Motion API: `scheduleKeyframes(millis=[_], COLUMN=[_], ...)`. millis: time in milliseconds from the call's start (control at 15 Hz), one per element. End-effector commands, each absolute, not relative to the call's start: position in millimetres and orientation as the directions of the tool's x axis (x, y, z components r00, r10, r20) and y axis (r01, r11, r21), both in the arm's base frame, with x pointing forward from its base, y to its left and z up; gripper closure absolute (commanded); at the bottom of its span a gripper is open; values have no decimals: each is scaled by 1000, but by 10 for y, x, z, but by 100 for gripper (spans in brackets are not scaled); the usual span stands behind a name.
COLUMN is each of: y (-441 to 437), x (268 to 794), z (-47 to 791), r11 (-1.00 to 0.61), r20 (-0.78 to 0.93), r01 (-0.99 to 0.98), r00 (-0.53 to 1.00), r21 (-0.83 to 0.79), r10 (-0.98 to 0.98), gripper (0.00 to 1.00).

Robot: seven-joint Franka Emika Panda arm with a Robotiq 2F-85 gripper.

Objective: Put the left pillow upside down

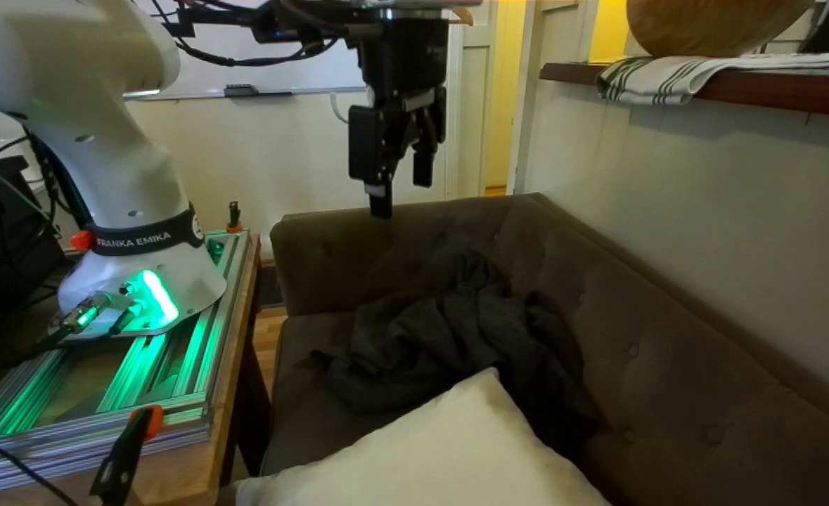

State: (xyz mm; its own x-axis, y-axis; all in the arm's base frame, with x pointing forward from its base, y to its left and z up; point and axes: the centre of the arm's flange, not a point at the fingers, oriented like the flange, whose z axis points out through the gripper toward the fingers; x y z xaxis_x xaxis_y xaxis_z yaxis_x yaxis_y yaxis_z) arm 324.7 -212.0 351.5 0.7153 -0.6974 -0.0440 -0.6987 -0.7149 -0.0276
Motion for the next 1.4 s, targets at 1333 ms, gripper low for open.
scheduleKeyframes(millis=[1333], y=[-2234], x=[4541], z=[2087], r11=[-481], r20=[-118], r01=[-856], r00=[467], r21=[189], r10=[-877], gripper=[0])
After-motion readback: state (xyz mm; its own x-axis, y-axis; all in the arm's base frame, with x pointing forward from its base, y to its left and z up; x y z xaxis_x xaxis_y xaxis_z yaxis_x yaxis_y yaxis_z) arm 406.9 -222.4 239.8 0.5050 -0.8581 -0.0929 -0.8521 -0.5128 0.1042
